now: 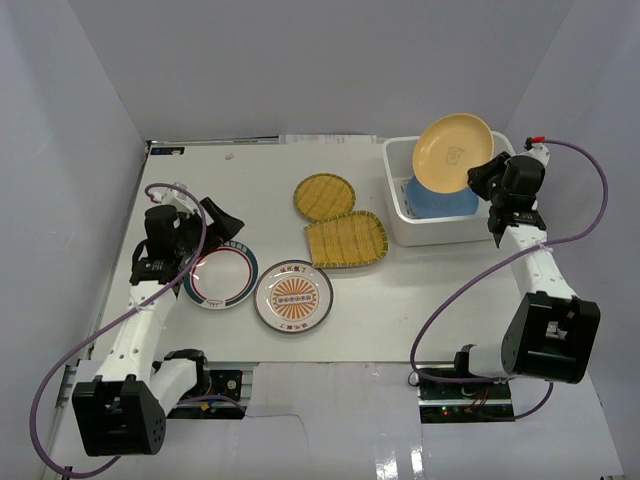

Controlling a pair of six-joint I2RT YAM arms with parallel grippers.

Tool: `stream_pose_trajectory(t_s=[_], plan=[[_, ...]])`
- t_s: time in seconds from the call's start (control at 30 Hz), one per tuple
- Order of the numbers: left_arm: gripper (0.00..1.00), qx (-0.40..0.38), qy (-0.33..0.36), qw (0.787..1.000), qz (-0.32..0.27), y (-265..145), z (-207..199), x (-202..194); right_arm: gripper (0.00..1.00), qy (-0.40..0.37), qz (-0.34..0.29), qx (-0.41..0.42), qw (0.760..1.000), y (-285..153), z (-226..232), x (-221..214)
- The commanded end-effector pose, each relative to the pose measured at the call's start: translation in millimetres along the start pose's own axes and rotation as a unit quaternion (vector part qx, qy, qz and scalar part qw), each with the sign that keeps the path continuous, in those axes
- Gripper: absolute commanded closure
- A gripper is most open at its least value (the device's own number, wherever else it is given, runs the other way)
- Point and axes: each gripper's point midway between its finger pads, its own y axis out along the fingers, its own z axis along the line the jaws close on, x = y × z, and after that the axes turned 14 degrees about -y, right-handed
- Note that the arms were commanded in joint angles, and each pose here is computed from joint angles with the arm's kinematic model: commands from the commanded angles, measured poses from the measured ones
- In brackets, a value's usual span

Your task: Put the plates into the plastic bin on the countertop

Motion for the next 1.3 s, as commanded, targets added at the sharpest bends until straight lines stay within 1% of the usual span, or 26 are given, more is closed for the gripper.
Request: stream_pose_trajectory(t_s=[0.0, 0.03, 0.1, 0.13, 0.17, 0.2, 0.23, 0.27, 0.33, 0.37, 0.4, 0.5, 0.6, 0.63, 0.67, 0.7, 0.77, 0.8, 0.83, 0.9, 0.93, 1.07, 1.1, 1.2, 1.23, 1.27], plan=[[0.02, 0.112, -0.016, 0.991, -0.065, -12, 34, 20, 0.91, 0.014, 0.053, -0.035, 0.998, 12, -28, -42], [0.02, 0.162, -0.022, 0.983, -0.085, -19, 52, 24, 0.9, 0.016, 0.057, -0.043, 0.997, 13, -34, -44], [0.02, 0.203, -0.029, 0.972, -0.114, -29, 67, 30, 0.82, 0.019, 0.066, -0.049, 0.996, 17, -40, -51], [0.02, 0.223, -0.032, 0.967, -0.12, -35, 76, 28, 0.76, 0.021, 0.066, -0.051, 0.996, 18, -42, -51], [0.02, 0.251, -0.032, 0.958, -0.138, -41, 89, 30, 0.64, 0.021, 0.066, -0.051, 0.996, 19, -42, -51], [0.02, 0.258, -0.036, 0.954, -0.149, -46, 92, 30, 0.57, 0.02, 0.065, -0.05, 0.996, 19, -41, -50], [0.02, 0.272, -0.041, 0.949, -0.152, -49, 100, 27, 0.48, 0.022, 0.063, -0.05, 0.996, 18, -42, -49], [0.02, 0.291, -0.047, 0.943, -0.158, -53, 112, 22, 0.33, 0.022, 0.058, -0.045, 0.997, 16, -38, -44], [0.02, 0.307, -0.055, 0.936, -0.16, -56, 121, 17, 0.21, 0.024, 0.054, -0.031, 0.998, 11, -31, -38], [0.02, 0.314, -0.06, 0.934, -0.16, -57, 124, 16, 0.13, 0.025, 0.053, -0.012, 0.998, 7, -23, -36], [0.02, 0.323, -0.068, 0.931, -0.158, -58, 127, 13, 0.09, 0.024, 0.04, 0.003, 0.999, -1, -15, -25], [0.02, 0.335, -0.079, 0.927, -0.147, -57, 136, 4, 0.07, 0.017, 0.018, 0.069, 0.997, -30, 21, -15], [0.02, 0.355, -0.094, 0.92, -0.132, -57, 148, -9, 0.07, -0.004, 0.018, 0.149, 0.989, -65, 74, -36], [0.02, 0.363, -0.102, 0.917, -0.131, -57, 152, -12, 0.08, -0.016, 0.034, 0.196, 0.98, -81, 108, -56], [0.02, 0.369, -0.105, 0.914, -0.129, -58, 154, -14, 0.08, -0.021, 0.03, 0.231, 0.972, -95, 127, -63], [0.02, 0.38, -0.108, 0.91, -0.13, -62, 157, -14, 0.09, -0.024, 0.056, 0.284, 0.957, -122, 152, -97], [0.03, 0.386, -0.116, 0.904, -0.14, -67, 156, -13, 0.11, -0.02, 0.086, 0.339, 0.937, -151, 176, -131], [0.03, 0.394, -0.119, 0.9, -0.143, -72, 158, -14, 0.11, -0.014, 0.112, 0.353, 0.929, -163, 179, -158], [0.05, 0.4, -0.118, 0.896, -0.151, -75, 160, -12, 0.11, -0.022, 0.137, 0.379, 0.915, -183, 193, -181], [0.07, 0.397, -0.123, 0.895, -0.163, -77, 161, -11, 0.11, -0.018, 0.169, 0.389, 0.906, -197, 198, -208], [0.07, 0.399, -0.123, 0.894, -0.164, -77, 164, -13, 0.11, -0.021, 0.195, 0.397, 0.897, -209, 197, -233], [0.08, 0.422, -0.122, 0.884, -0.158, -74, 176, -17, 0.13, -0.016, 0.258, 0.395, 0.882, -216, 200, -279], [0.09, 0.438, -0.126, 0.878, -0.148, -72, 183, -22, 0.15, -0.021, 0.267, 0.4, 0.876, -219, 205, -286], [0.09, 0.456, -0.142, 0.869, -0.131, -65, 196, -34, 0.21, -0.044, 0.286, 0.385, 0.876, -213, 213, -306], [0.09, 0.465, -0.146, 0.864, -0.126, -65, 204, -43, 0.26, -0.043, 0.299, 0.378, 0.875, -209, 215, -316], [0.09, 0.457, -0.154, 0.867, -0.128, -59, 206, -44, 0.27, -0.039, 0.301, 0.373, 0.877, -206, 216, -320]])
